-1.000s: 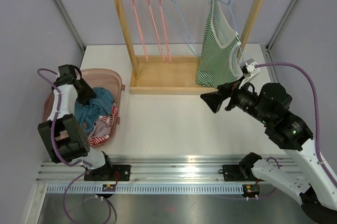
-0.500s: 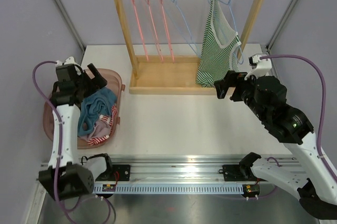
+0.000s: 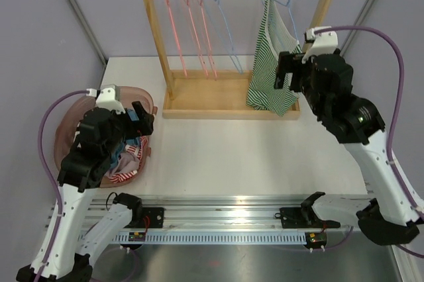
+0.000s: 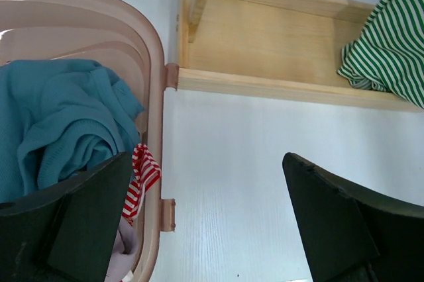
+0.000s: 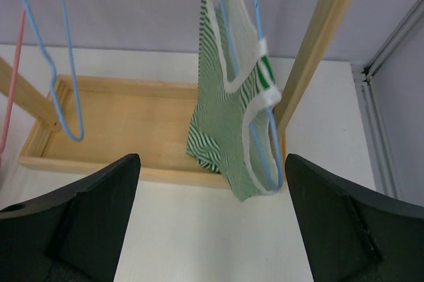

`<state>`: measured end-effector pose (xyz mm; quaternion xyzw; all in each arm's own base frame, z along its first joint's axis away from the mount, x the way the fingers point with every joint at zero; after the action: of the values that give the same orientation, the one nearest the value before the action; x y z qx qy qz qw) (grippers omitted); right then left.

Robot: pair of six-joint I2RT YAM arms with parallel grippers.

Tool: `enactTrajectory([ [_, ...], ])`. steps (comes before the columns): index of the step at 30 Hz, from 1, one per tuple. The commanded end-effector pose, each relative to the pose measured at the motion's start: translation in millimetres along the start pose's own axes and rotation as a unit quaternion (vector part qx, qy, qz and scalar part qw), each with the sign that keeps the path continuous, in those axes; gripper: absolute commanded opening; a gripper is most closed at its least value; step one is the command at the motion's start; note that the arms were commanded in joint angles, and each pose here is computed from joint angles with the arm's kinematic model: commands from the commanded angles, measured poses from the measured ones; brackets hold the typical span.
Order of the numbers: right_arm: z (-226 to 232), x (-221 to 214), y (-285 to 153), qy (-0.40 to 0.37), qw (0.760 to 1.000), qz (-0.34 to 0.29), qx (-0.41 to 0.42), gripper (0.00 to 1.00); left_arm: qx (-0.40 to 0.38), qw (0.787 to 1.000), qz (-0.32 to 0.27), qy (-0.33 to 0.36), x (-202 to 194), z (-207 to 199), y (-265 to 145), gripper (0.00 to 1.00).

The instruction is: Remove the tank top from the hanger

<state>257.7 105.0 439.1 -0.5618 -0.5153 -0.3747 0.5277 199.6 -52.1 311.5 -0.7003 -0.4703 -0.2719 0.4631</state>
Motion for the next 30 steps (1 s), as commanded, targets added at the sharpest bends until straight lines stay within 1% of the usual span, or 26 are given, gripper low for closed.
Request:
enactTrajectory([
  [1, -9, 25, 29, -0.024, 1.000, -0.005, -0.011, 0.98, -0.009, 1.000, 0.011, 0.024, -17, 4, -6, 0.99],
  [2, -13, 41, 30, -0.016, 1.000, -0.019, -0.013, 0.98, -0.015, 0.999, 0.013, 0.025, -21, 4, -6, 0.99],
  [3, -14, 45, 35, -0.031, 0.999, -0.018, -0.009, 0.98, -0.023, 0.999, 0.018, 0.027, -24, 3, -6, 0.99],
  [4, -13, 40, 52, -0.039, 0.999, 0.004, -0.010, 0.97, -0.045, 0.998, 0.025, 0.031, -31, 0, -7, 0.99],
  [5, -17, 54, 51, -0.036, 0.999, -0.012, -0.012, 0.97, -0.053, 0.998, 0.029, 0.031, -35, -1, -6, 0.99],
  [6, -18, 58, 56, -0.042, 0.999, -0.012, -0.014, 0.97, -0.062, 0.997, 0.034, 0.032, -39, -2, -6, 0.99],
  [7, -16, 53, 70, -0.048, 0.999, 0.004, -0.012, 0.96, -0.073, 0.996, 0.040, 0.036, -44, -4, -5, 0.99],
  [8, -22, 67, 69, -0.041, 0.999, -0.012, -0.011, 0.95, -0.071, 0.996, 0.046, 0.036, -50, -2, -2, 0.99],
  [9, -22, 69, 73, -0.045, 0.999, -0.010, -0.007, 0.94, -0.070, 0.995, 0.051, 0.039, -54, 0, 0, 0.99],
  [10, -18, 62, 86, -0.052, 0.999, 0.010, -0.001, 0.92, -0.072, 0.995, 0.056, 0.045, -58, 0, 2, 0.99],
  [11, -24, 72, 85, -0.047, 0.999, -0.002, 0.002, 0.88, -0.072, 0.995, 0.055, 0.046, -60, 0, 4, 0.99],
  [12, -22, 72, 89, -0.053, 0.999, 0.001, 0.012, 0.86, -0.072, 0.994, 0.060, 0.049, -67, 2, 5, 0.99],
  [13, -21, 66, 100, -0.055, 0.998, 0.015, 0.018, 0.85, -0.076, 0.994, 0.059, 0.050, -67, 1, 5, 0.99],
  [14, -24, 72, 100, -0.051, 0.999, 0.008, 0.017, 0.84, -0.081, 0.994, 0.055, 0.050, -66, -1, 3, 0.99],
  [16, -26, 63, 112, -0.054, 0.998, 0.028, 0.022, 0.81, -0.087, 0.994, 0.043, 0.051, -63, -1, -1, 0.99],
  [19, -26, 60, 124, -0.053, 0.997, 0.034, 0.035, 0.77, -0.098, 0.993, 0.046, 0.052, -66, -3, -2, 0.99],
  [20, -27, 61, 126, -0.050, 0.998, 0.032, 0.037, 0.75, -0.098, 0.993, 0.048, 0.053, -67, -4, -1, 0.99],
  [21, -30, 59, 129, -0.047, 0.998, 0.034, 0.038, 0.70, -0.099, 0.992, 0.049, 0.053, -68, -4, -1, 0.99],
  [22, -28, 60, 133, -0.044, 0.997, 0.031, 0.051, 0.68, -0.100, 0.992, 0.052, 0.054, -69, -4, 0, 0.99],
  [24, -26, 58, 141, -0.039, 0.997, 0.032, 0.061, 0.59, -0.103, 0.991, 0.057, 0.056, -70, -6, 1, 0.99],
  [26, -26, 62, 142, -0.036, 0.997, 0.026, 0.066, 0.55, -0.105, 0.991, 0.058, 0.056, -71, -6, 1, 0.99],
  [27, -24, 59, 146, -0.037, 0.996, 0.032, 0.070, 0.52, -0.105, 0.991, 0.060, 0.056, -71, -6, 2, 0.99],
  [28, -24, 61, 146, -0.036, 0.997, 0.028, 0.070, 0.46, -0.106, 0.991, 0.060, 0.056, -72, -7, 2, 0.99],
  [30, -21, 60, 149, -0.034, 0.996, 0.029, 0.077, 0.42, -0.106, 0.991, 0.059, 0.056, -71, -7, 2, 0.99],
])
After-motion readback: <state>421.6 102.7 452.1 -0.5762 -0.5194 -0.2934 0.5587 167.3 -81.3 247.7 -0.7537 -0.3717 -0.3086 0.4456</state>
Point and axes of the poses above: each gripper's point midway between its finger pads, its own y axis out along the fingers, its own z axis along the line the jaws close on, x = y × z, the point moved 4 cm from there along -y, back along the fingers, and after that the axes turned 11 degrees about -y, right-handed, at the moved point
